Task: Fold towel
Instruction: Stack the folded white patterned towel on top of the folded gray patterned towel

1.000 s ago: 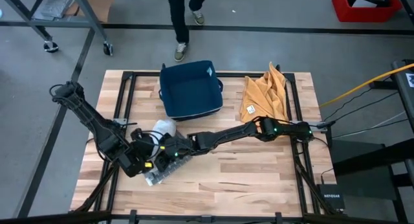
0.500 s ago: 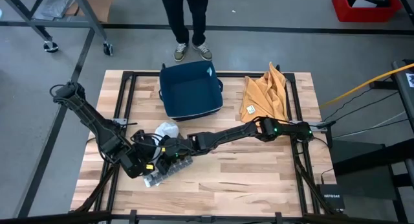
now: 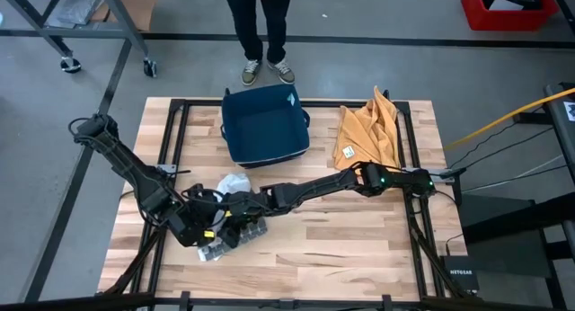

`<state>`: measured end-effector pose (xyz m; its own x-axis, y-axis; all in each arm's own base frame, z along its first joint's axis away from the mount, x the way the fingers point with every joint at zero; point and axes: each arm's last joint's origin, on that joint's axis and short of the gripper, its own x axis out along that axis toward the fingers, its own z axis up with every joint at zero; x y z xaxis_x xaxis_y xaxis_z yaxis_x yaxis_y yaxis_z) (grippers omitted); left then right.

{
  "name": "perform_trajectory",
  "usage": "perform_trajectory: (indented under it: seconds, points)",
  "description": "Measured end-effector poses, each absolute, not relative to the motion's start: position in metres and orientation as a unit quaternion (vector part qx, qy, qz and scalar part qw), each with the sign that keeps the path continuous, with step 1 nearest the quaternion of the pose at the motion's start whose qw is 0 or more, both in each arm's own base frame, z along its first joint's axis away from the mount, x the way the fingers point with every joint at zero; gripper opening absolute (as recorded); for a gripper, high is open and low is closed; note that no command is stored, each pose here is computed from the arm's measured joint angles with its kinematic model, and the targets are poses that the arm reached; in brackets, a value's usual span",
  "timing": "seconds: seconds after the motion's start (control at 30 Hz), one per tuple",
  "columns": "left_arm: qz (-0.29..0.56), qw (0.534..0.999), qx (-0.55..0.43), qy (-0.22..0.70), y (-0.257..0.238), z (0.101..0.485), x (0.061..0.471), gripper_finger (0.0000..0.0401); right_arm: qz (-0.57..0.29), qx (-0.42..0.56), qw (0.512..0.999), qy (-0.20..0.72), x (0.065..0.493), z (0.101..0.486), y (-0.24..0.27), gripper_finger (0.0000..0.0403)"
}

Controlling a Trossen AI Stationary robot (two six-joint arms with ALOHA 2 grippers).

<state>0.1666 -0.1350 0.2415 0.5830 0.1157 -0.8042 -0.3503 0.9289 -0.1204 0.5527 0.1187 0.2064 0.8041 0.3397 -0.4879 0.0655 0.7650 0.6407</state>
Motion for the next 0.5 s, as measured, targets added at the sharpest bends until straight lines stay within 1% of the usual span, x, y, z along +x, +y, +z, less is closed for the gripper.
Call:
perform_trajectory:
  seconds: [0.1,0.27,0.33,0.4,0.5]
  points:
    - [0.129,0.879,-0.142,0.437,-0.135,0.242,0.168,0.0038,0.09,0.336,0.885,0.309,0.552,0.206,0.12,0.0177]
    - [0.136,0.878,-0.141,0.437,-0.136,0.238,0.172,0.0107,0.094,0.335,0.883,0.316,0.552,0.205,0.12,0.0177]
    - [0.137,0.878,-0.142,0.436,-0.138,0.236,0.175,0.0128,0.096,0.334,0.881,0.322,0.551,0.204,0.121,0.0177]
    - [0.134,0.879,-0.154,0.432,-0.141,0.235,0.176,0.0142,0.107,0.342,0.871,0.337,0.55,0.203,0.122,0.0177]
    - [0.115,0.88,-0.169,0.429,-0.146,0.235,0.179,0.0148,0.141,0.379,0.84,0.361,0.548,0.203,0.121,0.0177]
